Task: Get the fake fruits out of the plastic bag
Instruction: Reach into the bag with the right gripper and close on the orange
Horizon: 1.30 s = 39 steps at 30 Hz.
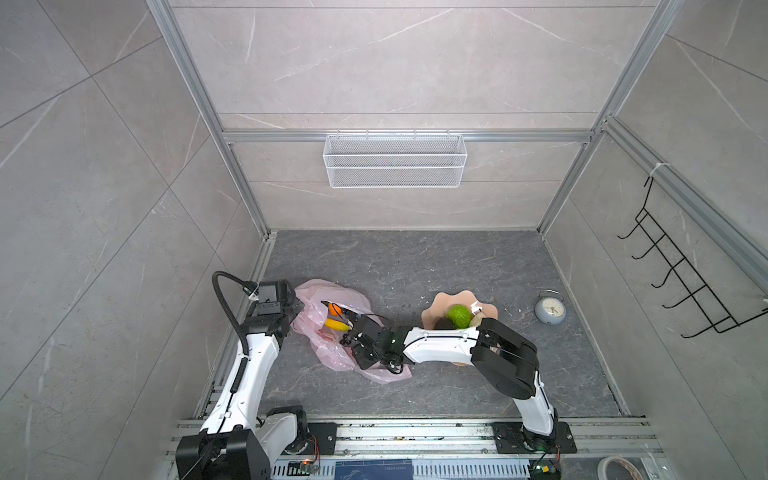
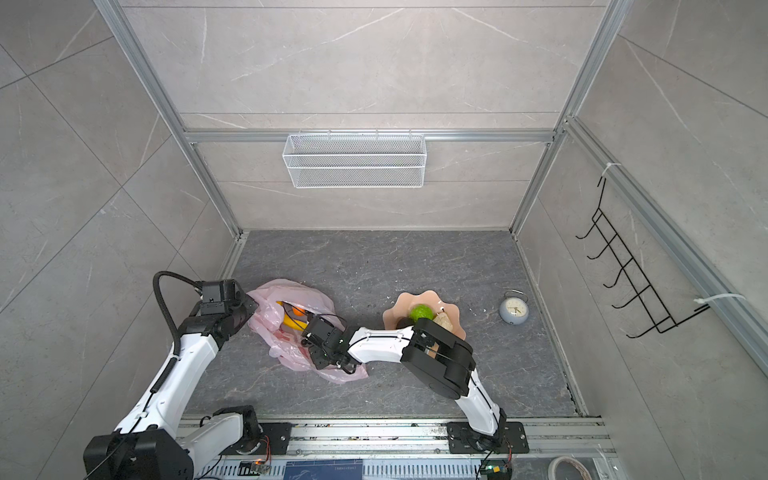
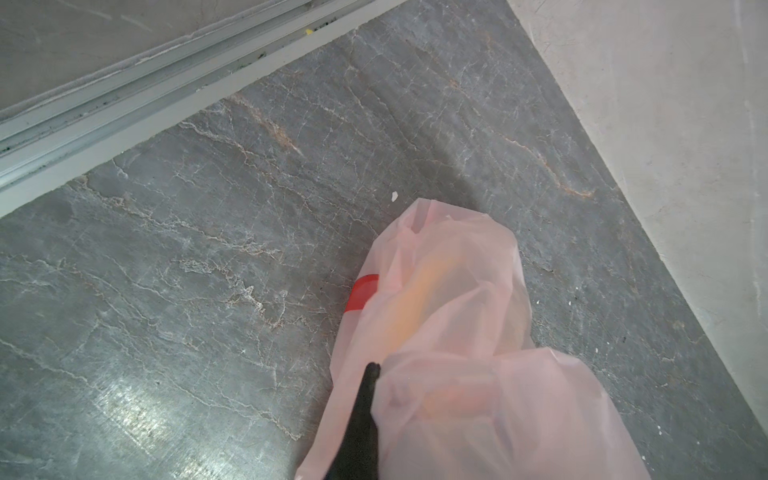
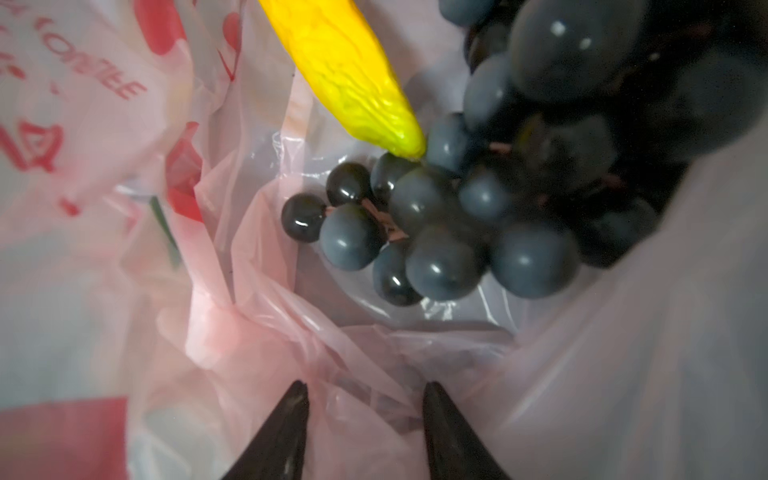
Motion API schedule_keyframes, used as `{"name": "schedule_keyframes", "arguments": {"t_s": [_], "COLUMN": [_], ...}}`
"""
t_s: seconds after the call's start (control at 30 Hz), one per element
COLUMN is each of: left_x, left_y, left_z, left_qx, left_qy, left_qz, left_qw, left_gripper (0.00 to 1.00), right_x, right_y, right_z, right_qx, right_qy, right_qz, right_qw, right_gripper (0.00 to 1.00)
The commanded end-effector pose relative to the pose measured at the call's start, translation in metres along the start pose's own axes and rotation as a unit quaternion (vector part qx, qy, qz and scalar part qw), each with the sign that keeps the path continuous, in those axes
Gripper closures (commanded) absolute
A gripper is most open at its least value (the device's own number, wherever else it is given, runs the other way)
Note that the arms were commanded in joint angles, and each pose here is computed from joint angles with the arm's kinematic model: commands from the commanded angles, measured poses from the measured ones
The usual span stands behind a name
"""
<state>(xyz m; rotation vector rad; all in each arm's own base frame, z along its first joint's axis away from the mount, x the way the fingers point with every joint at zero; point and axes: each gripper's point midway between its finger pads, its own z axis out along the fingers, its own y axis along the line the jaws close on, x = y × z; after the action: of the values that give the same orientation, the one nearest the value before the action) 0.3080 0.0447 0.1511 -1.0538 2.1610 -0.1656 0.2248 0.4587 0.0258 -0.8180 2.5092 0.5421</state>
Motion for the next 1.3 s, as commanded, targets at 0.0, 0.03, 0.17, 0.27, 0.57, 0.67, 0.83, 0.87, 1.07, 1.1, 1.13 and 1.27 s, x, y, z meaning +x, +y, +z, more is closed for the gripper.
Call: {"name": "schedule_keyframes", "arguments": {"t_s": [0.0,0.03,0.17,0.27,0.57,0.67,0.83,0.87,1.07,1.1,1.13,1.27], "left_x": [0.005,0.005,0.004,0.012,0.022,0.018,0.01,0.009,0.007,0.008,0.008,0.011], "left_y": [0.005,0.004,-0.023,-0.044,-0.051,-0.052,-0.054,-0.054,-0.054,-0.054,-0.053,-0.05], "left_z": [0.012,0.014,0.019,0.023,0.016,0.013,0.015,0.015,0.017,0.017,0.017,0.016], "left_qx": [-0.005,0.0,0.066,0.111,0.122,0.121,0.11,0.109,0.106,0.106,0.105,0.103], "left_qy": [0.025,0.031,0.051,0.084,0.09,0.083,0.076,0.074,0.072,0.073,0.072,0.073], "left_qz": [-0.023,-0.028,-0.028,-0.014,0.006,0.007,0.006,0.006,0.008,0.009,0.009,0.01], "left_qw": [0.999,0.999,0.996,0.99,0.988,0.989,0.991,0.991,0.992,0.992,0.992,0.992], "left_gripper": [1.0,1.0,1.0,1.0,1.0,1.0,1.0,1.0,1.0,1.0,1.0,1.0], "right_x": [0.008,0.005,-0.019,-0.045,-0.092,-0.102,-0.115,-0.117,-0.132,-0.134,-0.136,-0.143], "right_y": [-0.001,-0.001,0.007,0.018,0.018,0.007,-0.01,-0.012,-0.015,-0.015,-0.015,-0.02], "right_z": [-0.018,-0.025,-0.056,-0.075,-0.043,-0.026,-0.005,-0.002,0.015,0.018,0.021,0.032], "right_qx": [0.007,0.007,-0.003,-0.017,0.012,0.034,0.05,0.048,0.057,0.057,0.059,0.077], "right_qy": [0.0,-0.008,-0.047,-0.078,-0.075,-0.072,-0.064,-0.063,-0.059,-0.06,-0.06,-0.058], "right_qz": [0.0,-0.001,-0.007,-0.01,-0.003,0.001,0.01,0.01,-0.003,-0.006,-0.007,-0.015], "right_qw": [1.0,1.0,0.999,0.997,0.997,0.997,0.997,0.997,0.997,0.997,0.996,0.995], "right_gripper": [0.52,0.52,0.5,0.48,0.47,0.48,0.49,0.49,0.51,0.51,0.51,0.5]}}
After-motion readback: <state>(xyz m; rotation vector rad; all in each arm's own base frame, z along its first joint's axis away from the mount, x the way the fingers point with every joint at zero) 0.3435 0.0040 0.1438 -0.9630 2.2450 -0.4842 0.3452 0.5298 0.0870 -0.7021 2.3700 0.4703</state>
